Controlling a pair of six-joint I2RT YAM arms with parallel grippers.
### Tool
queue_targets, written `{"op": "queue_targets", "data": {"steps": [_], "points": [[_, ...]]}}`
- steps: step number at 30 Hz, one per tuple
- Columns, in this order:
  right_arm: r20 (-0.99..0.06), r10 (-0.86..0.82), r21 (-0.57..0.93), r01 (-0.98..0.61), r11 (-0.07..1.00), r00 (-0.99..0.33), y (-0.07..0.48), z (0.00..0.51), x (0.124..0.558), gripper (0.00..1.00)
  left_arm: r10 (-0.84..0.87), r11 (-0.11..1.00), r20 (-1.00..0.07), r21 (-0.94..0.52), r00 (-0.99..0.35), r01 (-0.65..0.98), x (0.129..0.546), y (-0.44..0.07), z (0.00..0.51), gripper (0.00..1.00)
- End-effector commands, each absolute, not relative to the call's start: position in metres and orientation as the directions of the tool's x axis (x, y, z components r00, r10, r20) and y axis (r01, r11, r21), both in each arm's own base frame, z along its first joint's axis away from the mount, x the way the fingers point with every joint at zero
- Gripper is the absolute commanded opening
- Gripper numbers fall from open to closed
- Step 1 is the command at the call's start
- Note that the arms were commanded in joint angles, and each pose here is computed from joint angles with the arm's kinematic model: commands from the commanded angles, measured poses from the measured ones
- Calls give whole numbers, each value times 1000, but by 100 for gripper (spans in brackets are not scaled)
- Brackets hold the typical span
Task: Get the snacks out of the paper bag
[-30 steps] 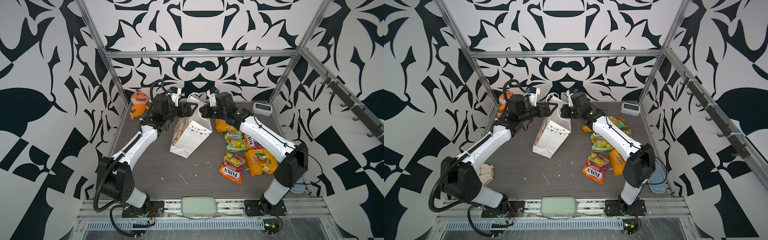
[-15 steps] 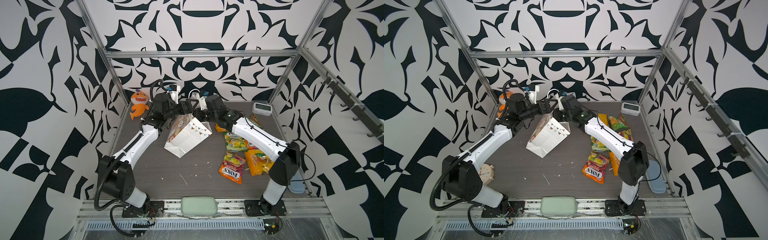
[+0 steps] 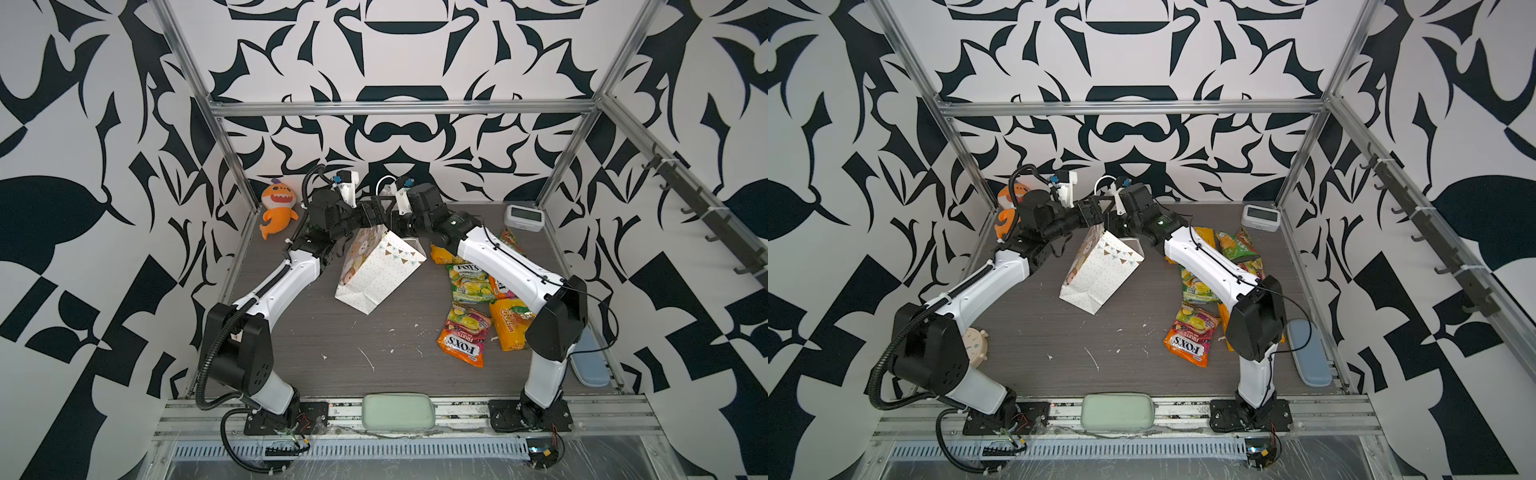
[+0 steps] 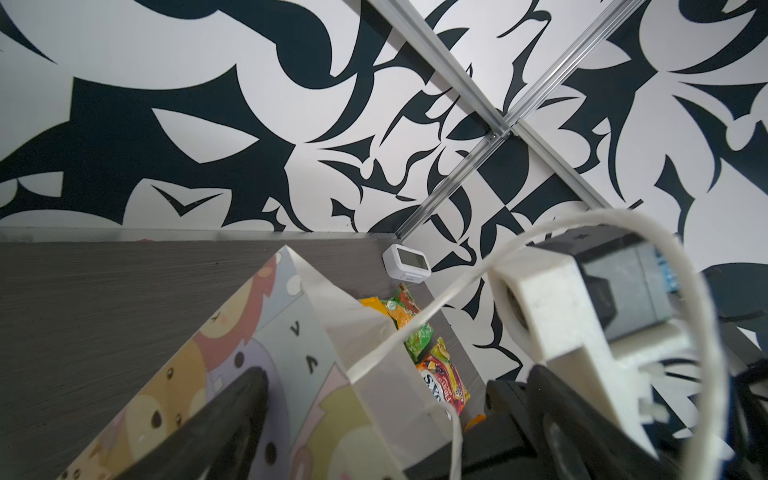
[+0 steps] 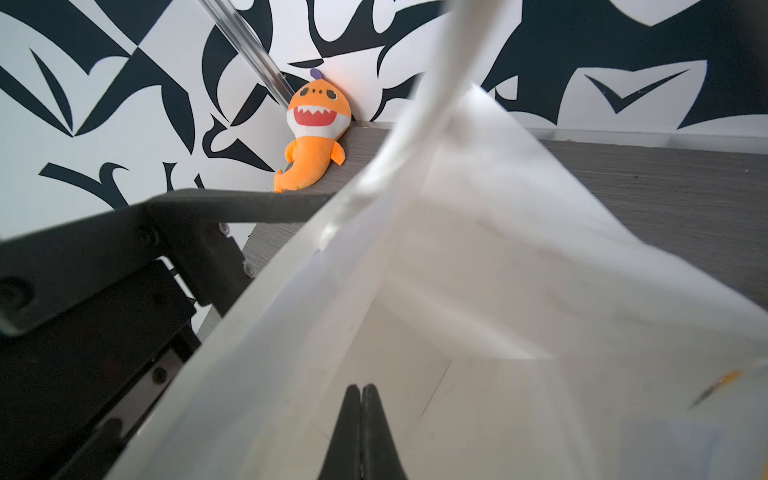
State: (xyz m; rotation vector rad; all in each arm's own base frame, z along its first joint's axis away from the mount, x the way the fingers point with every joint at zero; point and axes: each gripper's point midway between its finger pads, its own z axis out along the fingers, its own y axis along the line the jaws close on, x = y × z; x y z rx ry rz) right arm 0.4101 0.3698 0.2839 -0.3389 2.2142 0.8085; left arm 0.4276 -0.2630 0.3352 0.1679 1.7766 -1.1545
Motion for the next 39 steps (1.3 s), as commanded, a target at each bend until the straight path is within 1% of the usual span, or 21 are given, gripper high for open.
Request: {"op": "queue_targets", "data": {"steps": [1,6,10,11,14,18,20,23,26,28,31,34,39], "points": [[-721,-30,436,-487,757,-693,381,286,398,2,-362,457,-814,-580,-455,674,400,-281,370,97],[-764,-8,391,-472,790,-645,344,314,393,14,-321,557,-844,-535,-429,636,401,-268,352,91],[-798,7,382,-497,779,-602,321,340,384,23,-282,616,-860,-502,-426,607,401,-259,335,86],[-806,7,376,-503,778,-591,315,345,382,24,-280,629,-862,-497,-423,598,401,-256,332,81],[-830,-12,341,-526,779,-557,302,358,374,29,-270,657,-868,-482,-416,580,400,-249,324,77],[-854,-4,315,-524,792,-520,281,378,366,34,-264,676,-871,-474,-414,565,401,-242,319,77],[-855,42,338,-493,802,-517,266,387,364,41,-264,694,-871,-469,-414,546,403,-236,316,77],[-818,129,410,-410,815,-561,244,381,369,49,-257,710,-877,-456,-405,537,405,-233,313,78],[-753,185,478,-333,813,-631,233,356,375,51,-251,717,-880,-448,-403,534,406,-231,310,79],[-720,200,495,-290,819,-665,228,337,377,53,-250,716,-881,-448,-402,535,406,-232,309,79],[-678,192,530,-290,797,-709,233,312,377,54,-246,718,-880,-447,-405,534,406,-231,308,80],[-651,159,555,-323,767,-742,245,301,376,54,-239,719,-883,-440,-403,538,406,-231,308,80],[-645,157,599,-368,711,-748,260,303,377,54,-236,720,-886,-436,-400,540,406,-231,309,81]]}}
